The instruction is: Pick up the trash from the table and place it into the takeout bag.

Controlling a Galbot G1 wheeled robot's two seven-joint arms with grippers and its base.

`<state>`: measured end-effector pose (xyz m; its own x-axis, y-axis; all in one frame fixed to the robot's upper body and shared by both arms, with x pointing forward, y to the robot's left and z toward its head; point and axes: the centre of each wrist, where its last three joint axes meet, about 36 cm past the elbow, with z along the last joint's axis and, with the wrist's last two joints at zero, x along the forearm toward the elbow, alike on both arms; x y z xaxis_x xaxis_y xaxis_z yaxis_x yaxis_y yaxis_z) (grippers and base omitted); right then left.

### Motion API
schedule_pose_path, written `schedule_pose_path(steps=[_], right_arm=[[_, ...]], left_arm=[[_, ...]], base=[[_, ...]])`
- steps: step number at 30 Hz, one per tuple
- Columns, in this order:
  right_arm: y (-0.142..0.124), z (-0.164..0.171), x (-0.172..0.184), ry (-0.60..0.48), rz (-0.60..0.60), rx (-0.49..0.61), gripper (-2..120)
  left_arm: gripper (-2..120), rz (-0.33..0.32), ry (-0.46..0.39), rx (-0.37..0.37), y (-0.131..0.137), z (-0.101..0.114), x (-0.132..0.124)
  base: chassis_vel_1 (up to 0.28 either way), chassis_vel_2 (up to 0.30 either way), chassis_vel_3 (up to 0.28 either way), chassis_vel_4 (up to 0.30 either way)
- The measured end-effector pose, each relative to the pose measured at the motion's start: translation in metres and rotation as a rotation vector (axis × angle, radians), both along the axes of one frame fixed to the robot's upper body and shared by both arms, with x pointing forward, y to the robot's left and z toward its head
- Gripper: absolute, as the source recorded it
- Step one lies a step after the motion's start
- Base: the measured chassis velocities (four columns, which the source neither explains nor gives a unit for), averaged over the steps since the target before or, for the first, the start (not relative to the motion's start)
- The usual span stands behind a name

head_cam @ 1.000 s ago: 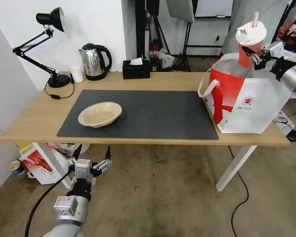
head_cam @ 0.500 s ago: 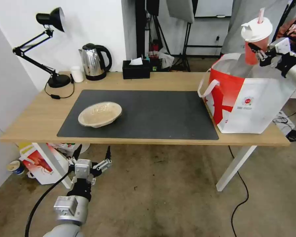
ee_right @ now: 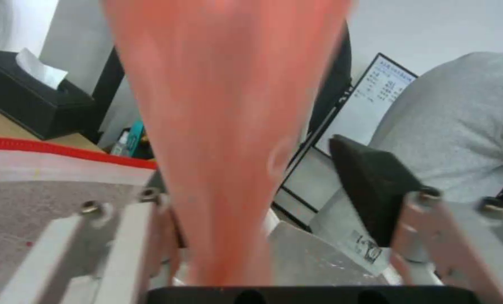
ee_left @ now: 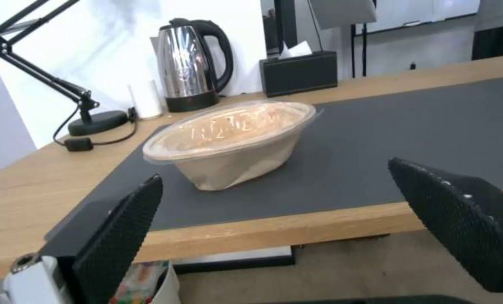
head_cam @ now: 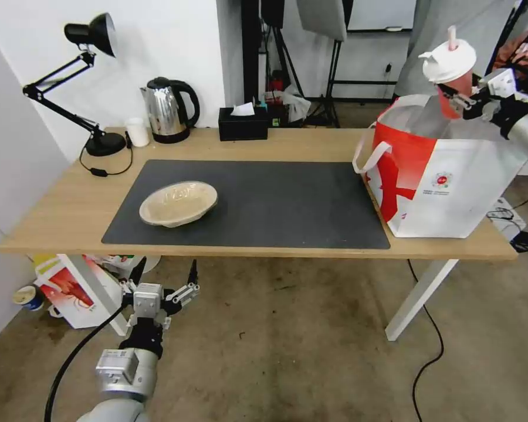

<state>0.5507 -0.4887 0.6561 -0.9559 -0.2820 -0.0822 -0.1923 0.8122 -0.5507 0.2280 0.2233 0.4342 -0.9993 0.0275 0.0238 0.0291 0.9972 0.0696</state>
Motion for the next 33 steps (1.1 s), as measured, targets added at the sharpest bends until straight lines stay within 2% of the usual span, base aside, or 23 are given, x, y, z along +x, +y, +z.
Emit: schedule_pose_path(steps=[1,6,10,11,13,25,33], right_arm=[[0.0,0.0,0.0,0.0,0.0,0.0,54],[0.0,0.001,-0.002,0.006,-0.002,0.0,78],[0.0,0.002,-0.002,0.007,-0.004,0.0,86],[0.0,0.003,-0.003,0.009,-0.006,0.001,93],[-0.001,0.004,-0.003,0.011,-0.009,0.0,99],[0.001,0.004,-0.004,0.011,-0.017,0.007,100],[0.034,0.025,-0.023,-0.042,0.024,0.108,100]], left_arm=[[100,0.0,0.0,0.0,0.0,0.0,0.0],[100,0.0,0.0,0.0,0.0,0.0,0.0],[100,0.0,0.0,0.0,0.0,0.0,0.0],[100,0.0,0.0,0.0,0.0,0.0,0.0],[100,0.0,0.0,0.0,0.0,0.0,0.0],[100,0.0,0.0,0.0,0.0,0.0,0.0],[100,0.0,0.0,0.0,0.0,0.0,0.0]], base=[[0.0,0.0,0.0,0.0],[0.0,0.0,0.0,0.0],[0.0,0.0,0.0,0.0],[0.0,0.0,0.0,0.0],[0.0,0.0,0.0,0.0],[0.0,0.0,0.0,0.0],[0.0,0.0,0.0,0.0]])
